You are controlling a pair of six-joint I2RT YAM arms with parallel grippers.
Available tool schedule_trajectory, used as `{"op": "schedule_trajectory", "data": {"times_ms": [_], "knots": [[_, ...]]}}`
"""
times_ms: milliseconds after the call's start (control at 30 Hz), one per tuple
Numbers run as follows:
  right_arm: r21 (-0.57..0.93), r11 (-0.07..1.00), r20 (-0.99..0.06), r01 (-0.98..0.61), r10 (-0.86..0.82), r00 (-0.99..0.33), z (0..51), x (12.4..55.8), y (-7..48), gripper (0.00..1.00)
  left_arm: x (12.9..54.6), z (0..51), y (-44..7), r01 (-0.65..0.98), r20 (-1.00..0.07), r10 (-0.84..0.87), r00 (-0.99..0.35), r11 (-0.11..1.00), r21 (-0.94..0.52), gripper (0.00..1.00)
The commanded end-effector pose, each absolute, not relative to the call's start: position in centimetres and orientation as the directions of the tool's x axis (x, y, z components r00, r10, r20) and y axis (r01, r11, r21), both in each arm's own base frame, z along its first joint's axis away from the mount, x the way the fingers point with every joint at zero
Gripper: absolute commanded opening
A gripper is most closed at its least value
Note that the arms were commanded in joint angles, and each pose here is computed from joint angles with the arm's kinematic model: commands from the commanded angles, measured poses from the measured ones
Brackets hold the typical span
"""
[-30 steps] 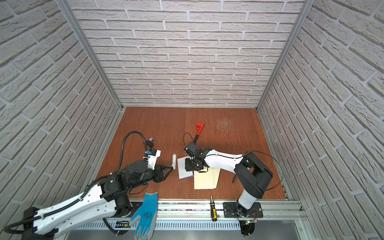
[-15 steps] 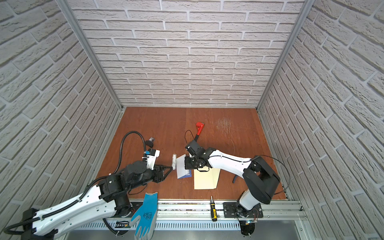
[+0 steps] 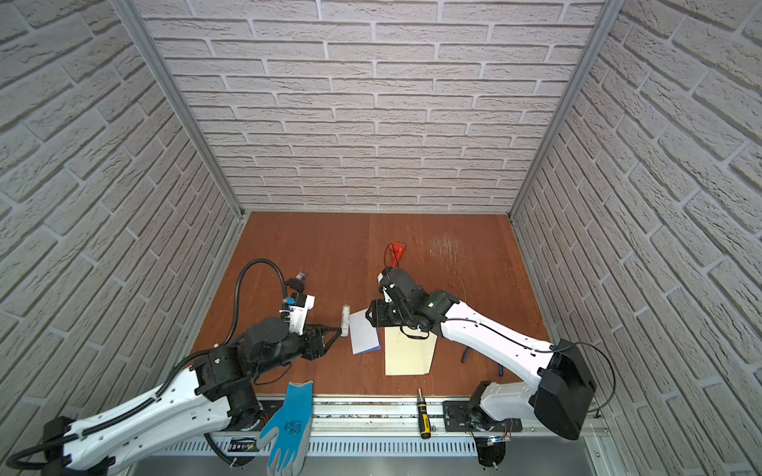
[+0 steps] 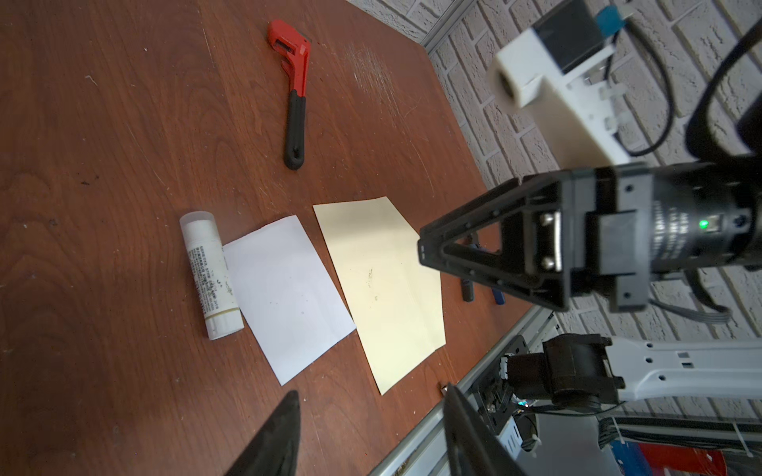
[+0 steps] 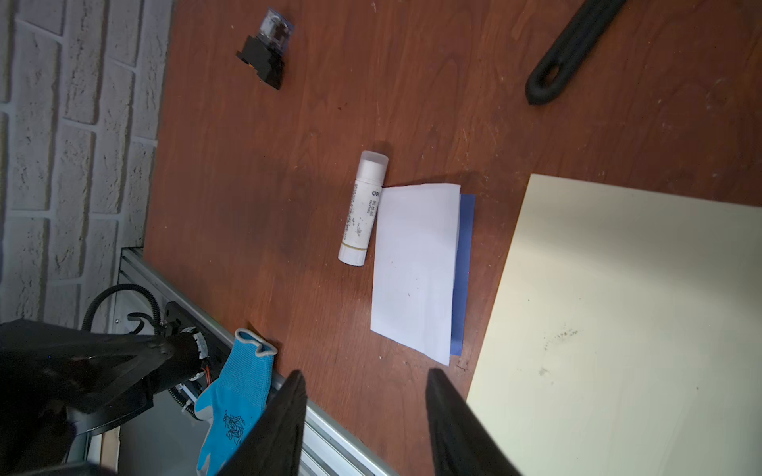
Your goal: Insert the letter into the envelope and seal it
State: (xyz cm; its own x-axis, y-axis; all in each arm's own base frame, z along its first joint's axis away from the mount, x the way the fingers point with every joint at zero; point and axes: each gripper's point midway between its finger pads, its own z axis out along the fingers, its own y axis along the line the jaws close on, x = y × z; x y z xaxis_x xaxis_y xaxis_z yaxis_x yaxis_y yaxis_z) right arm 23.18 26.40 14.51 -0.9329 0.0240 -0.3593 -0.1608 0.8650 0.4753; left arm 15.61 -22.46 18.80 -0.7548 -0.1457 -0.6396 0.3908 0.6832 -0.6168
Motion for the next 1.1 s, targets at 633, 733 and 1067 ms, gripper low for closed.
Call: {"op": "schedule_trajectory", "data": {"times_ms": [633, 733, 1067], "knots": [[0.471, 0.879, -0.165, -0.074, 0.005, -0.986, 3.4, 24.0, 28.7, 0.52, 15.3, 19.0, -21.4, 0.388, -0.644, -0.188, -0.742, 0.664, -0.64, 0.56], [0.48, 0.874, -0.158, -0.074, 0.003, -0.987, 3.2, 23.9, 28.9, 0.45, 15.4, 19.1, -21.4, 0.39, -0.647, -0.186, -0.74, 0.665, -0.637, 0.56], [0.505, 0.858, -0.196, -0.095, 0.007, -0.98, 6.2, 23.8, 28.8, 0.06, 15.5, 19.4, -21.4, 0.39, -0.649, -0.189, -0.737, 0.665, -0.637, 0.56]]}}
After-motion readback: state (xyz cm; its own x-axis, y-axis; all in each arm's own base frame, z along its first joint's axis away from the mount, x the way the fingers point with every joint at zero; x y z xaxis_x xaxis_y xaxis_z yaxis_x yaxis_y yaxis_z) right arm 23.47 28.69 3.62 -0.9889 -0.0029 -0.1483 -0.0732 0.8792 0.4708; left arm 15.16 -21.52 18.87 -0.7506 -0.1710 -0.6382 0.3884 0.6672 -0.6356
